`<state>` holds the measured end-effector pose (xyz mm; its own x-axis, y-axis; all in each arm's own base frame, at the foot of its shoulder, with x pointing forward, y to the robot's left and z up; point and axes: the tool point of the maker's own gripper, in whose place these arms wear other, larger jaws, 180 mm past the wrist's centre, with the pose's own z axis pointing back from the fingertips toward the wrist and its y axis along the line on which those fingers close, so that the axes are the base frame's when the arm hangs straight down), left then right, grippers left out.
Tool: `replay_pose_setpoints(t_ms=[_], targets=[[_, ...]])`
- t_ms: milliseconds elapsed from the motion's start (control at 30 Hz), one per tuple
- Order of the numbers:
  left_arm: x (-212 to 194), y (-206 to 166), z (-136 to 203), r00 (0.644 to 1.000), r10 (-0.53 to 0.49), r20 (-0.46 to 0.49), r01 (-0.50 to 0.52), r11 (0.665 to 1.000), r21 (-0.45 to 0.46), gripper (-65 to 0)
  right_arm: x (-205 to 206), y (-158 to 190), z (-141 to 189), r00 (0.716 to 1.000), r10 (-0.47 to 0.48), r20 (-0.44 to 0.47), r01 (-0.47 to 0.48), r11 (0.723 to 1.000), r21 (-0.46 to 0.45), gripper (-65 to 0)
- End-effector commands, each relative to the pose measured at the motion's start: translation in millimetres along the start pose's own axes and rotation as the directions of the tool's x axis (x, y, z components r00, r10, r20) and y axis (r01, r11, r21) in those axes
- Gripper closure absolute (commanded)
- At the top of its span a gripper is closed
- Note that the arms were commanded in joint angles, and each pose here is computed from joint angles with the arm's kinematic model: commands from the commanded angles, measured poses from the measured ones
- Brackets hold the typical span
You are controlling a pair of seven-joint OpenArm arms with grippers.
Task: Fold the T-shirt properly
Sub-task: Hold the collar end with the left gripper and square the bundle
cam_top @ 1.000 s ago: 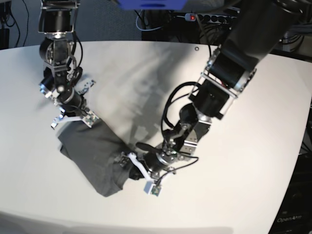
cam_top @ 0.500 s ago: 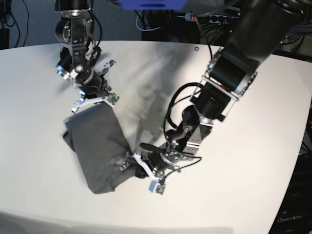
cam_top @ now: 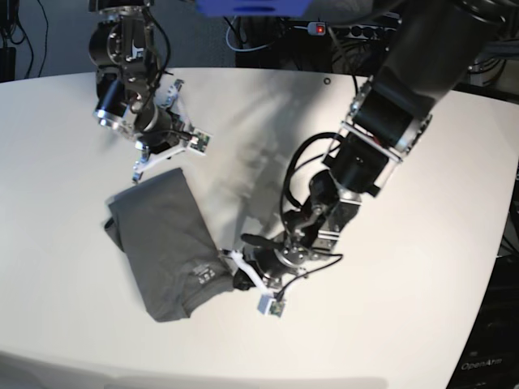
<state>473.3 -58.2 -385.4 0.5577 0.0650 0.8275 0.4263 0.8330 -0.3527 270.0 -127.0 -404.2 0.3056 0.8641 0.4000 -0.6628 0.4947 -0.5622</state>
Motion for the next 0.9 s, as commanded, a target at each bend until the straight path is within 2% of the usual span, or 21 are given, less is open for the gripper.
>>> replay_pose_setpoints(t_ms=[0, 67, 133, 200, 367, 533, 700, 867], targets=[[33, -8, -2, 0.997, 0.004, 0.071, -0.002, 1.0, -0.027, -1.9, -8, -15, 4, 1.0, 0.018, -0.021, -0.018, 0.999, -0.034, 0.0], [33, 9, 4, 0.997, 0.026, 0.074, -0.025, 1.0, -0.005, -1.9, -17, -22, 5, 0.999, 0.022, -0.04, -0.024, 0.999, -0.048, 0.0], [37, 9, 5, 0.995, 0.044, 0.086, -0.043, 0.999, -0.012, -1.9, -28, -31, 7, 0.997, 0.037, -0.062, -0.041, 0.997, -0.061, 0.0], [28, 7, 8, 0.998, 0.042, 0.045, -0.04, 0.999, -0.023, -1.9, -34, -37, 8, 0.997, 0.044, -0.069, -0.049, 0.997, -0.066, 0.0], [32, -10, 24, 0.997, -0.041, -0.062, 0.035, 0.995, -0.089, -1.8, -40, -56, 11, 0.998, 0.014, -0.066, -0.021, 0.994, -0.105, 0.0], [34, -8, 31, 0.985, -0.143, -0.1, 0.135, 0.988, -0.077, -1.8, -38, -57, 10, 0.998, 0.011, -0.062, -0.018, 0.994, -0.107, 0.0], [5, -1, 20, 0.947, -0.259, -0.191, 0.258, 0.966, -0.028, -1.8, -37, -55, 10, 0.998, 0.003, -0.058, -0.009, 0.994, -0.106, 0.0], [-20, -2, 4, 0.878, -0.374, -0.3, 0.388, 0.921, -0.013, -1.8, -37, -53, 10, 0.998, 0.002, -0.06, -0.008, 0.995, -0.104, 0.0]])
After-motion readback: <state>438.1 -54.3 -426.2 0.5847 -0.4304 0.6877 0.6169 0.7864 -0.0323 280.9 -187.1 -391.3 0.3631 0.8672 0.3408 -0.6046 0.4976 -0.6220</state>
